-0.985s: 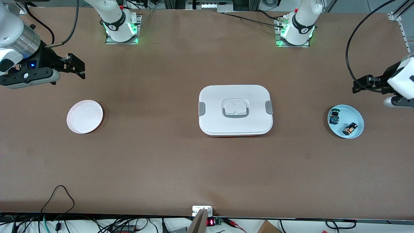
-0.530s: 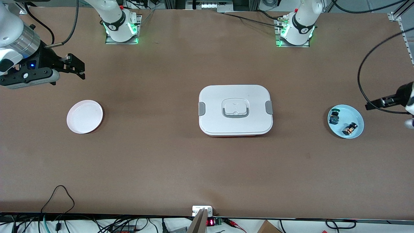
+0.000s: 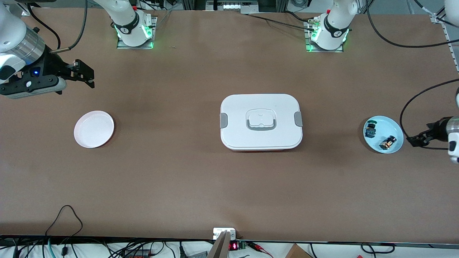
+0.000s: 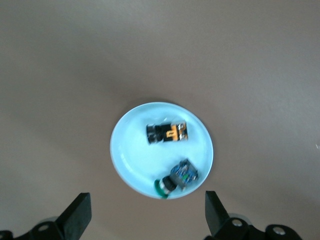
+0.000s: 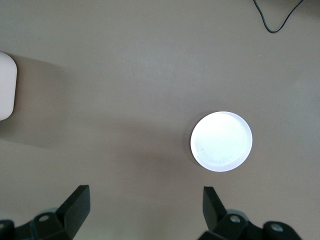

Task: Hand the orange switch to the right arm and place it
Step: 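Lower the left gripper and grasp the orange switch in the dish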

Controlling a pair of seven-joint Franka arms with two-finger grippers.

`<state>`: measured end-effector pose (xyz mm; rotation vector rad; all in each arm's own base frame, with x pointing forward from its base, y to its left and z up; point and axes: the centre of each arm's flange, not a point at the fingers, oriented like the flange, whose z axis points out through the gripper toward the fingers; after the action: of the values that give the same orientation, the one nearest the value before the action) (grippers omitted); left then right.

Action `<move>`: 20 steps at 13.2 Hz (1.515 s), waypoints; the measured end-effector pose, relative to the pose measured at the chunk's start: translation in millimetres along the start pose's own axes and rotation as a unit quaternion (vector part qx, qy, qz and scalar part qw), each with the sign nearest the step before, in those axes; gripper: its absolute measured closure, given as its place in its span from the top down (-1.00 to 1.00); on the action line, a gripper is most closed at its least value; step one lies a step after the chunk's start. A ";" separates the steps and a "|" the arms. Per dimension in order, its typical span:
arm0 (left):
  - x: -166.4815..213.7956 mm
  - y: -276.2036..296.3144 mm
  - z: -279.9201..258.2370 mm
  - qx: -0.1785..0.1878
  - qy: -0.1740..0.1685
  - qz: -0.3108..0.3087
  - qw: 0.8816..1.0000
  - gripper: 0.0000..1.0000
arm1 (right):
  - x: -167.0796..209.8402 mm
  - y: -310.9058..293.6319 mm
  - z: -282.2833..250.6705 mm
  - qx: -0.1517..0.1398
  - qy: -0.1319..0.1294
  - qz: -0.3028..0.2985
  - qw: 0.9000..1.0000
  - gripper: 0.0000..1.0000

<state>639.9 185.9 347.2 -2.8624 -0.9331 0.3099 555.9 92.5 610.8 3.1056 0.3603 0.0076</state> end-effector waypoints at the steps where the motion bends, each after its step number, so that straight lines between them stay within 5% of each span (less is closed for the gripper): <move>1: -0.5 6.1 9.4 -0.001 0.001 -0.006 1.000 1.00 | 0.1 0.0 0.1 0.000 0.000 0.000 1.000 1.00; 4: 8.9 20.3 26.3 -0.017 0.038 -0.006 0.999 1.00 | 0.3 0.2 0.6 0.000 0.000 0.000 1.000 1.00; 10: 20.0 24.8 107.0 0.001 -0.003 -0.009 1.000 0.96 | 0.6 -0.1 1.1 0.000 -0.001 0.000 1.000 1.00; 20: 21.8 7.7 152.5 -0.005 0.001 -0.022 1.000 0.96 | 0.6 -0.1 1.1 0.000 -0.001 0.000 1.000 1.00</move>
<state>626.7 199.6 194.1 -2.8460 -0.9974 0.2986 556.5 92.8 609.8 3.1054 0.3604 0.0056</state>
